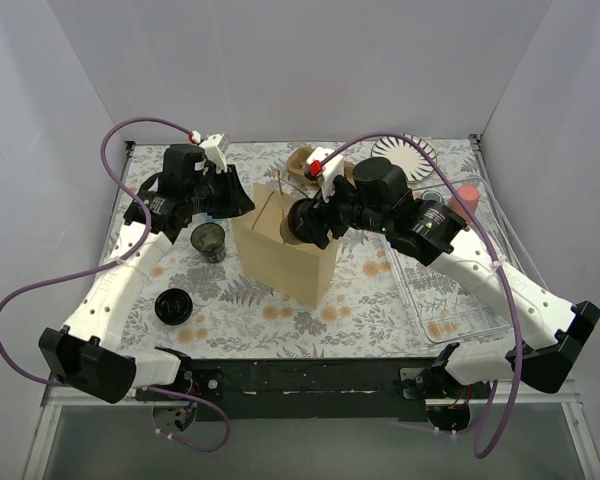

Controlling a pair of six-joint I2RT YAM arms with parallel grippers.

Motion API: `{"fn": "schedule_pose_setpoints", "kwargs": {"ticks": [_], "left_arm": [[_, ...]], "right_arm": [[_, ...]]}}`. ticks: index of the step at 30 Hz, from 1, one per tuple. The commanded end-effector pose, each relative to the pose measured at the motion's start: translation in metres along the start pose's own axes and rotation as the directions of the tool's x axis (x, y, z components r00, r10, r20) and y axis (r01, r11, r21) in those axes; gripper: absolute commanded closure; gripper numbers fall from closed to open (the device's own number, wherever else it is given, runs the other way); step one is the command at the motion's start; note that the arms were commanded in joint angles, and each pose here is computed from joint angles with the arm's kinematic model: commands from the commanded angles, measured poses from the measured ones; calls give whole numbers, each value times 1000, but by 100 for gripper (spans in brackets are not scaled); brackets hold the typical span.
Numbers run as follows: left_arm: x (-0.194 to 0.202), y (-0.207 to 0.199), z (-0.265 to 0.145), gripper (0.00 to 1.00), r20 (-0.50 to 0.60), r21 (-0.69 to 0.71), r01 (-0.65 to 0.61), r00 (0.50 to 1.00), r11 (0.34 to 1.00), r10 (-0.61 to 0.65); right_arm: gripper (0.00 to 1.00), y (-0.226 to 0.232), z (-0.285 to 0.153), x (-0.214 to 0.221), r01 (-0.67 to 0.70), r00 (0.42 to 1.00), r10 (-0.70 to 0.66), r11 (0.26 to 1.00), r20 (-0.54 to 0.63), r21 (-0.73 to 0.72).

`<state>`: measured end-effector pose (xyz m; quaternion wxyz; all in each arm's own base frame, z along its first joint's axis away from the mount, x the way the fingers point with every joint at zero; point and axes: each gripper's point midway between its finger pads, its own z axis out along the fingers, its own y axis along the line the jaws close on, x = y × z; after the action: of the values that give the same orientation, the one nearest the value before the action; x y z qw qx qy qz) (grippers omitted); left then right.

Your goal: Pack the takeout coffee

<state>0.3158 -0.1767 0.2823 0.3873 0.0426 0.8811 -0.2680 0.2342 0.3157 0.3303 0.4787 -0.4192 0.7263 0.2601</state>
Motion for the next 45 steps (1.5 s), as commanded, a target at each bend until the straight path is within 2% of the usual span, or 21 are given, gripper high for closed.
{"fn": "schedule_pose_setpoints", "kwargs": {"ticks": [1,6,7,10,11,14,22,24,31,39,42,45], "left_arm": [[-4,-30,-23,82,38,144,7,999,990,-12],[-11,-34,-27,78,57,147,11,998,989,-20],[-11,-30,-27,71,53,125,17,998,992,-24],[-18,-19,-29,61,73,47,13,997,999,-16],[-19,-16,-29,54,75,27,10,997,1000,-12],[-17,-10,-29,48,67,-4,2,998,1000,-1],[-10,1,-23,48,64,-46,35,997,998,-32],[-10,4,-23,44,73,-62,53,996,997,-48],[-6,-8,-23,39,102,25,85,991,996,-87],[-12,2,-15,40,91,-47,139,987,989,-135],[-15,4,-16,41,95,-69,140,987,988,-133],[-15,7,-18,43,98,-86,128,988,988,-119]], "right_arm": [[45,-3,0,-23,75,992,-76,997,100,18],[45,-3,10,-15,87,993,-88,996,74,27],[45,-5,11,-12,85,994,-87,996,61,31],[45,-7,15,-3,83,996,-84,996,18,38],[45,-12,16,0,85,996,-86,994,2,68],[45,-14,18,8,92,996,-91,993,-21,72],[45,-13,26,25,99,993,-95,993,-68,59],[44,-15,27,31,94,992,-87,993,-87,70],[43,-11,28,44,85,993,-79,995,-90,58],[43,-11,49,37,112,992,-109,993,-64,36],[43,-15,55,30,133,989,-129,990,-75,42],[43,-16,64,37,144,981,-139,989,-135,29]]}}
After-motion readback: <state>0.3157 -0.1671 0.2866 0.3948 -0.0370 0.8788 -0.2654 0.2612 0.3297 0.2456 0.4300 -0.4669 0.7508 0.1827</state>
